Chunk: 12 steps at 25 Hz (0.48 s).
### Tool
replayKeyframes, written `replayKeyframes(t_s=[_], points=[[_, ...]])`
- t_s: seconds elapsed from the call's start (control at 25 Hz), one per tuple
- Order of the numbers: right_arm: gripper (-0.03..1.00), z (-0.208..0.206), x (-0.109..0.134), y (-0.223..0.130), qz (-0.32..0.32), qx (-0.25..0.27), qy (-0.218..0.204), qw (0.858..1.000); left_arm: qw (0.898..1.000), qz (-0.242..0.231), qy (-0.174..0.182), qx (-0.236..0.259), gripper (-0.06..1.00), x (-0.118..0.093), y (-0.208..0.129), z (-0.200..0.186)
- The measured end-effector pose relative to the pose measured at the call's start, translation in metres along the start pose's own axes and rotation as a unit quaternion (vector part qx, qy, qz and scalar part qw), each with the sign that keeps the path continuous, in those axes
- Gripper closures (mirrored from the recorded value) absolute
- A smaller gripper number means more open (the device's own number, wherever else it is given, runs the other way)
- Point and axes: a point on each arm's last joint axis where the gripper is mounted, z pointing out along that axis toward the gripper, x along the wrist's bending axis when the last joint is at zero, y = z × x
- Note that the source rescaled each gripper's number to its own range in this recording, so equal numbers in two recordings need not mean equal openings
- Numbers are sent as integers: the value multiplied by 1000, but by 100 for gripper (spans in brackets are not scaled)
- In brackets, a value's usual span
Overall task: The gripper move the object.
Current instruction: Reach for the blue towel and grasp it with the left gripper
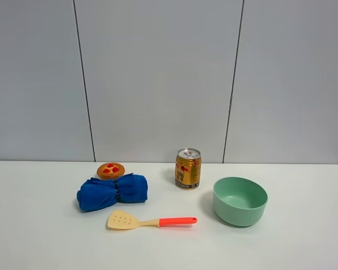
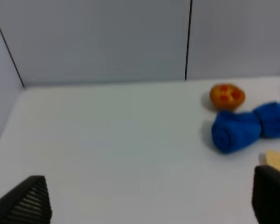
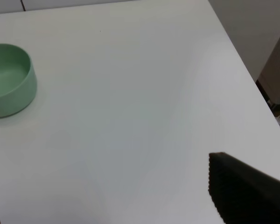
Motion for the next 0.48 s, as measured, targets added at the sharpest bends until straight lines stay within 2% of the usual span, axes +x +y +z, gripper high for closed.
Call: replayKeyframes(t_s=[0.24, 0.36, 0.48], points=[[-3, 0, 0, 0, 0, 0, 0, 1000, 999, 32, -27, -2, -6, 2, 70, 19], [-3, 0, 0, 0, 0, 0, 0, 1000, 998, 24, -49, 1, -6, -1, 97, 47], [-3, 0, 0, 0, 0, 0, 0, 1000, 997, 22, -71, 18, -6, -4, 108, 81]])
